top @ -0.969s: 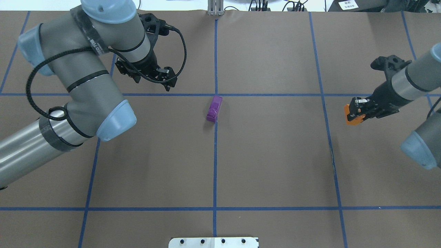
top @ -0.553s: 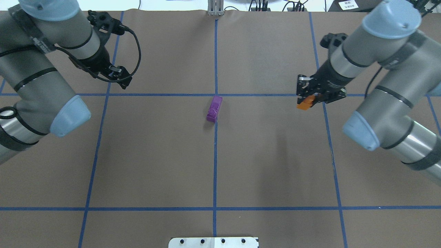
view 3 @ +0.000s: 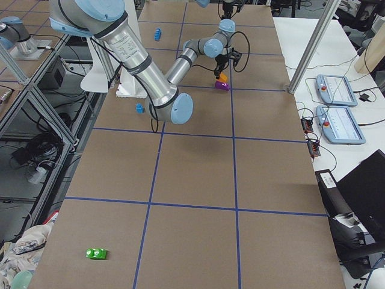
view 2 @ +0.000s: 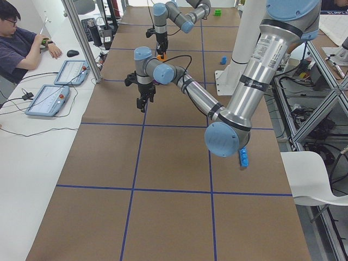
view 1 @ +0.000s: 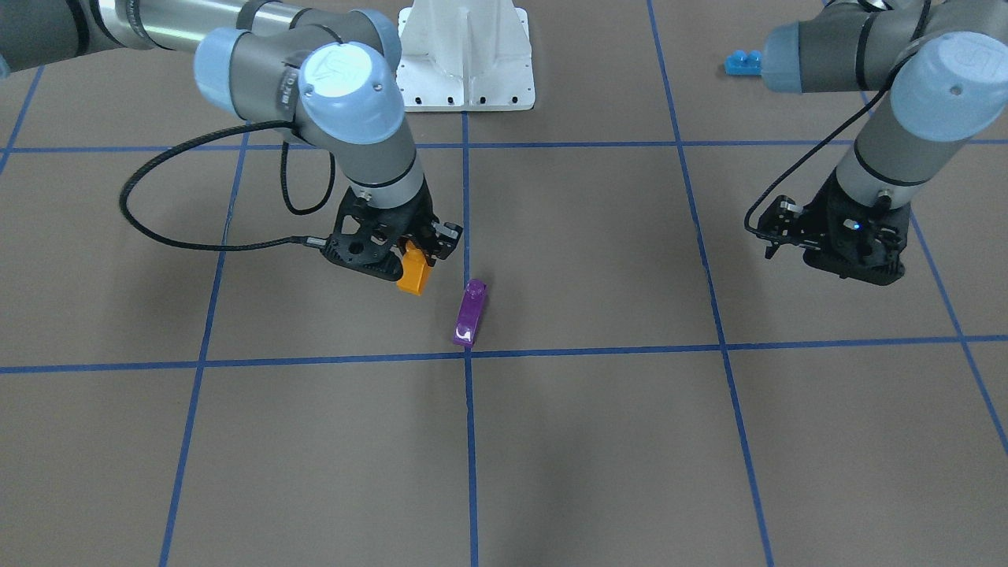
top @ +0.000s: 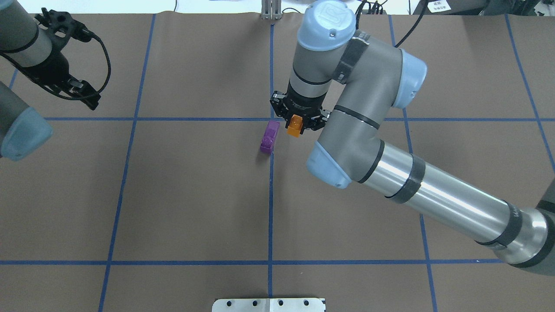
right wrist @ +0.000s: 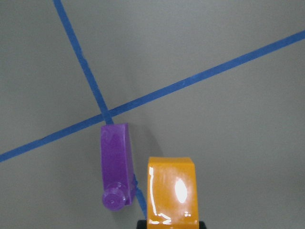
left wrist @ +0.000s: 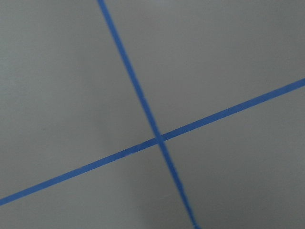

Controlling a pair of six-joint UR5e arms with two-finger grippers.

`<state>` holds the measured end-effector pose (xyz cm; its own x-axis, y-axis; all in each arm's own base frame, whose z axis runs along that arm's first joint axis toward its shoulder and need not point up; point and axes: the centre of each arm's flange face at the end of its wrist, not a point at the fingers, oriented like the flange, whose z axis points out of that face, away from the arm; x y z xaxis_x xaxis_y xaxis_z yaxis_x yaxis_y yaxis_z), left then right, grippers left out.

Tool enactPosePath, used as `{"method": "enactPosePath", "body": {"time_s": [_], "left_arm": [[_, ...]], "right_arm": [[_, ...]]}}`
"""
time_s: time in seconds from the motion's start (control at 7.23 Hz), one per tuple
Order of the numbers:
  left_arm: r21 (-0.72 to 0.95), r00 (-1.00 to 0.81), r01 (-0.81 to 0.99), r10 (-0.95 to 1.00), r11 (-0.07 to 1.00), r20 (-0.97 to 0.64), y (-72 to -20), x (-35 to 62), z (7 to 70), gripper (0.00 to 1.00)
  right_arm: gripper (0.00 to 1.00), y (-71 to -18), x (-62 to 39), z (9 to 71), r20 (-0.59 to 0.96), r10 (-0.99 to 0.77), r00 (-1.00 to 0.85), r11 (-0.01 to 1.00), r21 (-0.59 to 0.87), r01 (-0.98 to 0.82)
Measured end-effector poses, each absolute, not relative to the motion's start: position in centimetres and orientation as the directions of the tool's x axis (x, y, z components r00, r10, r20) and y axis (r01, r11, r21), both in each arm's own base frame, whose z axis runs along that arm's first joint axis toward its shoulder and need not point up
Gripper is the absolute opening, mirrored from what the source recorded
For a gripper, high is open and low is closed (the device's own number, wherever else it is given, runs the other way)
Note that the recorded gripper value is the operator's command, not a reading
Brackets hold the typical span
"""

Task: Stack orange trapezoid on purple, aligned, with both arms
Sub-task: 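Carry the orange block over the purple block while the left arm withdraws, then lower the orange block onto the purple block, aligning it with the right gripper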

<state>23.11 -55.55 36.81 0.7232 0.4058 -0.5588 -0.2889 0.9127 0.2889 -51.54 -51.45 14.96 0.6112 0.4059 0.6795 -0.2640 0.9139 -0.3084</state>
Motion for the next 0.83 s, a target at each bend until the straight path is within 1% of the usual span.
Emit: {"method": "enactPosePath", "body": {"time_s": [0.42, 0.83], "left_arm": [[0.28, 0.726, -0.302, 0.41, 0.911, -0.552, -55.4, 21.7, 38.6, 1.0], [0.279, 0.728, -0.302, 0.409, 0.912, -0.551, -55.4, 21.7, 38.8, 1.0]], "right_arm": [[0.0, -51.5, -55.9, 12.7, 0.637, 0.475, 0.607, 0.88, -0.355, -0.316], [0.0, -51.7, -58.7, 13.6, 0.64, 0.467, 0.61, 0.884, -0.327, -0.333]]}}
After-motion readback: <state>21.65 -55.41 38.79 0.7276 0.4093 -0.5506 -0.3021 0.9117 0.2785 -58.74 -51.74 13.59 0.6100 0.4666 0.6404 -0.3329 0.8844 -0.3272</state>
